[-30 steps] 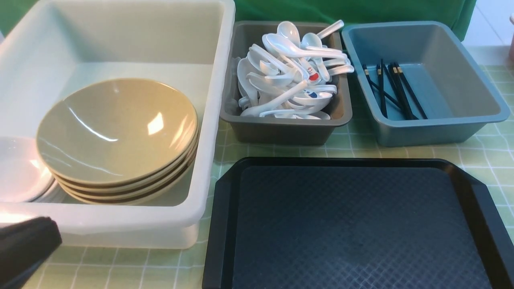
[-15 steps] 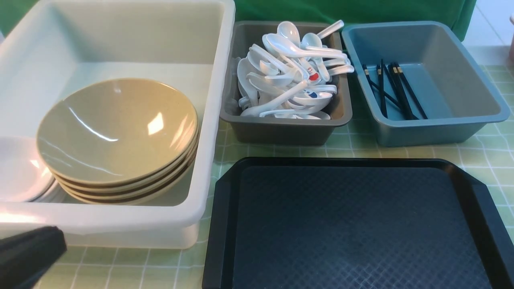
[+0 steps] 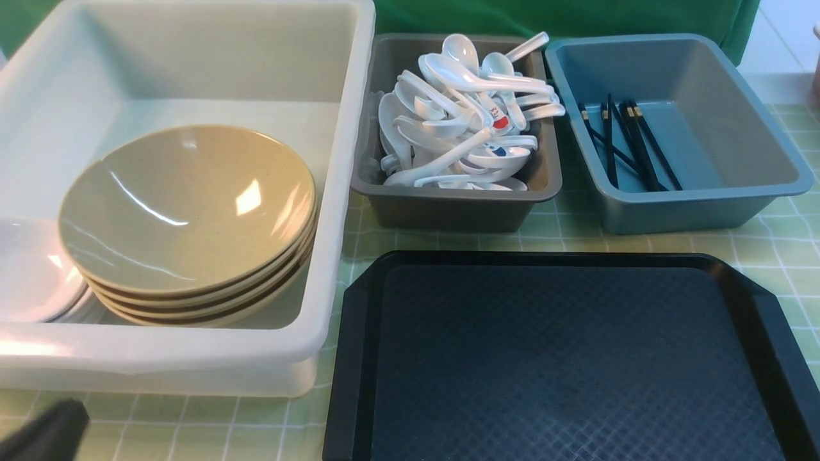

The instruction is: On green table put chopsticks spoon bowls plates into blue grey white boxes.

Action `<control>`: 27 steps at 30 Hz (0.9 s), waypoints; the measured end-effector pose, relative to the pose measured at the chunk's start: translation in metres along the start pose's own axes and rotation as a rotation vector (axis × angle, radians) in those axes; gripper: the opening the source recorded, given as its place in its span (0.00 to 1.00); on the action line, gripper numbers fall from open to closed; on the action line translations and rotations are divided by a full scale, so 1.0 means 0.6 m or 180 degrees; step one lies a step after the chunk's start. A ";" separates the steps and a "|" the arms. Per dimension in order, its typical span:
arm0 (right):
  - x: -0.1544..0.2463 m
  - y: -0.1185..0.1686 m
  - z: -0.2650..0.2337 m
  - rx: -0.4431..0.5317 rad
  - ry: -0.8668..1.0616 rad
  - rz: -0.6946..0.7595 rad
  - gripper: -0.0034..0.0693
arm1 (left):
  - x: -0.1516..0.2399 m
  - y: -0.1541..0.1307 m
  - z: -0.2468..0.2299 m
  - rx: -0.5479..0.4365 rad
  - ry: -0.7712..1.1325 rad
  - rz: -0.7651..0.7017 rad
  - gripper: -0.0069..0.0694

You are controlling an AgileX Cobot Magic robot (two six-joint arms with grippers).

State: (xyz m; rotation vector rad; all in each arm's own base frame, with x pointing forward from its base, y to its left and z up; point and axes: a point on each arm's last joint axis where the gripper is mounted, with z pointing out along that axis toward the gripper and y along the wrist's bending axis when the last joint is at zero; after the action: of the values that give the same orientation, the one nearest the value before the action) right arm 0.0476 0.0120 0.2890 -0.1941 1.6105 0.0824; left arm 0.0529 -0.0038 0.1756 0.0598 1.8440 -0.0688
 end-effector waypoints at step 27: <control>0.003 0.000 0.001 -0.0003 0.0024 0.0002 0.13 | 0.000 -0.001 0.000 0.0024 -0.0032 0.0066 0.09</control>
State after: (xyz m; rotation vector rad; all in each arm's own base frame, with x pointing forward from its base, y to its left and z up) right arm 0.0481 0.0120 0.2870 -0.1950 1.6180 0.0830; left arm 0.0530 -0.0045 0.1759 0.0835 1.8329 -0.0613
